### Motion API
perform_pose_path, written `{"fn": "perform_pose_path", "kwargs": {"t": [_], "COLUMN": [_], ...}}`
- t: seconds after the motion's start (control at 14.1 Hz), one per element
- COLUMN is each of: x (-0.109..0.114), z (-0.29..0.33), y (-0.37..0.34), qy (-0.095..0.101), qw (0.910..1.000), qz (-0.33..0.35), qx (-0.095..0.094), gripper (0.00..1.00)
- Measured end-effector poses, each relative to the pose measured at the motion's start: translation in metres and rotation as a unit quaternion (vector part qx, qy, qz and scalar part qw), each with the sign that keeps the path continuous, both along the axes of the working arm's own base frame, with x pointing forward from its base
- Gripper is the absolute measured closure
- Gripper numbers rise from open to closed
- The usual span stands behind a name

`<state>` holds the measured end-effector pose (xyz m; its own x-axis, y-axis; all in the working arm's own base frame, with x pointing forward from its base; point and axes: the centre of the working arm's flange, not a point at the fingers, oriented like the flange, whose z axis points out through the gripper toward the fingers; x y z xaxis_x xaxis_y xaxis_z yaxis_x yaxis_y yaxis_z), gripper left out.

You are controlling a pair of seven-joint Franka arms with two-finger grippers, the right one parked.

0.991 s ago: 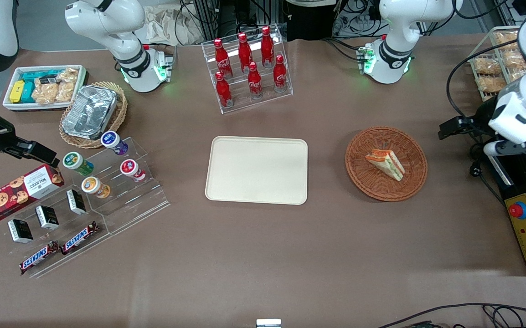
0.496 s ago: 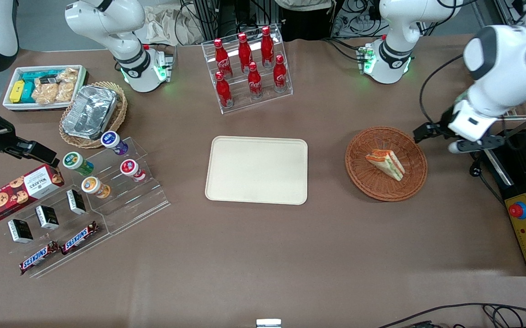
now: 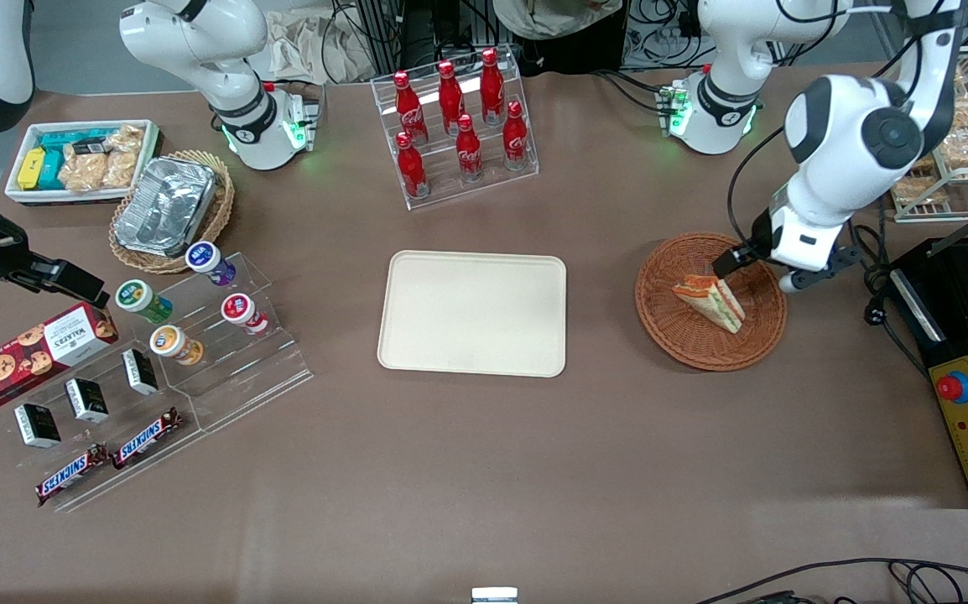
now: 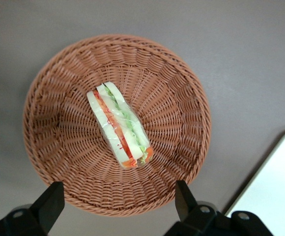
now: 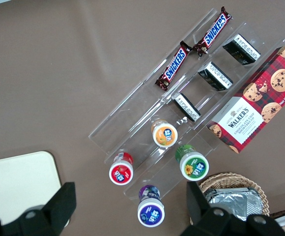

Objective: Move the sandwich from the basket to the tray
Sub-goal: 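Lower the left gripper and close it on the wrapped sandwich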

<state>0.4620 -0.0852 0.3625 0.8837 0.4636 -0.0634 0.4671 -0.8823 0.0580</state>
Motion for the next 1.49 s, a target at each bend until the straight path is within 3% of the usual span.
{"fn": "perform_pose_path", "kwargs": {"t": [0.5,0.78,0.99,1.27,1.35,1.49], "x": [0.009,-0.006,-0.013,-0.010,-0.009,-0.003], "z": [-0.068,-0.100,-0.110,-0.107,-0.105,-0.095], "y": [-0.002,0.003,0.005,0.004,0.004,0.001], "qy": [0.015,-0.017,-0.015,-0.018,-0.012,0.022], "qw": [0.9977,0.9963,0.9961,0.9961,0.9962,0.9963], "qz": [0.065,0.084,0.086,0.086,0.085,0.081], "qx": [0.010,0.010,0.012,0.011,0.012,0.015], "gripper": [0.00,0.00,0.02,0.46,0.54,0.71]}}
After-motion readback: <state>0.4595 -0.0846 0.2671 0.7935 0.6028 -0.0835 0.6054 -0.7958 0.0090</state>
